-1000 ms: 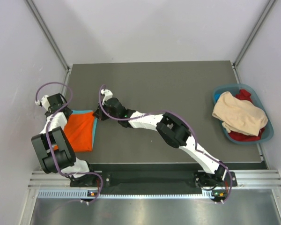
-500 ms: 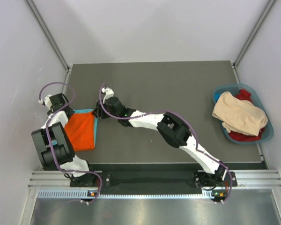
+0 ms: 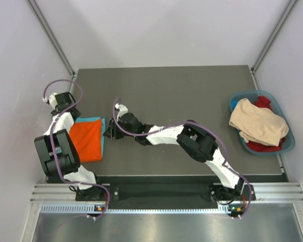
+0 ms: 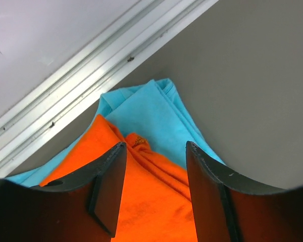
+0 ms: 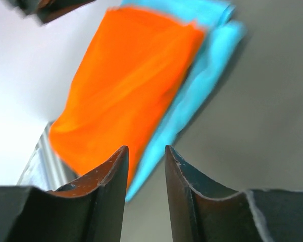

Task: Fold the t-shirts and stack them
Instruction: Neatly place the folded tshirt to the corner

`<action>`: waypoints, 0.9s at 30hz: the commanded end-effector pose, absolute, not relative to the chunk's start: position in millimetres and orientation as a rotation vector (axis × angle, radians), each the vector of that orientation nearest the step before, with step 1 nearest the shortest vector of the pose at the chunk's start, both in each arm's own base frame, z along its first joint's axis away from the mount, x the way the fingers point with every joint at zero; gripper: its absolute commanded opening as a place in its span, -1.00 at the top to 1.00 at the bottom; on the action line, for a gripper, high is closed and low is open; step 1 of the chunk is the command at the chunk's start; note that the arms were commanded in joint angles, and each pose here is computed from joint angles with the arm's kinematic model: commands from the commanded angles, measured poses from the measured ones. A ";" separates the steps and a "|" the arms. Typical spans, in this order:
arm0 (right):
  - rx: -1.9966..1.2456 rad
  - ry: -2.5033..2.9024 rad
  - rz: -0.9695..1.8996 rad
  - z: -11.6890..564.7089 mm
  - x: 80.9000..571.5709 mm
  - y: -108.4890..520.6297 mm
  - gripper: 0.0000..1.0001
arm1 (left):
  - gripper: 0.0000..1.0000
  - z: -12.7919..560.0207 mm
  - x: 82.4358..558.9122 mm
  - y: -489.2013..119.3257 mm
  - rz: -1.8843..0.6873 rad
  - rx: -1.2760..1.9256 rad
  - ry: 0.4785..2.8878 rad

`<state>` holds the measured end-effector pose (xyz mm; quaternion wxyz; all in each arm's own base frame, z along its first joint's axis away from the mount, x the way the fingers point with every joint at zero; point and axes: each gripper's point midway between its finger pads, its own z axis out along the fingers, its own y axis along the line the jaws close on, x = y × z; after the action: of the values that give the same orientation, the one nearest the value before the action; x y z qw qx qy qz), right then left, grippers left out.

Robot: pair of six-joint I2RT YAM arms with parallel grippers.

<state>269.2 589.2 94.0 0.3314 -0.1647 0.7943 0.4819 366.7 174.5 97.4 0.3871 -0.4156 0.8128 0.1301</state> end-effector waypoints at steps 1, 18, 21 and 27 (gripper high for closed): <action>-0.433 2.008 1.431 136.9 228.4 606.4 0.27 | -0.10 76.2 363.9 169.1 0.315 -1.086 2.104; -0.436 2.182 1.394 90.9 172.2 622.3 0.14 | -0.08 37.3 366.0 173.4 0.351 -1.109 2.169; -0.444 2.206 1.368 86.1 170.6 625.4 0.10 | -0.08 34.5 365.6 172.6 0.357 -1.105 2.178; -0.449 2.217 1.378 76.3 167.6 631.6 0.12 | -0.08 27.4 363.9 172.7 0.379 -1.104 2.199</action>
<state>173.2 619.1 70.7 0.2406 -0.1628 0.8194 0.4942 359.3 174.9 35.7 0.3238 -0.4237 0.8330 0.1474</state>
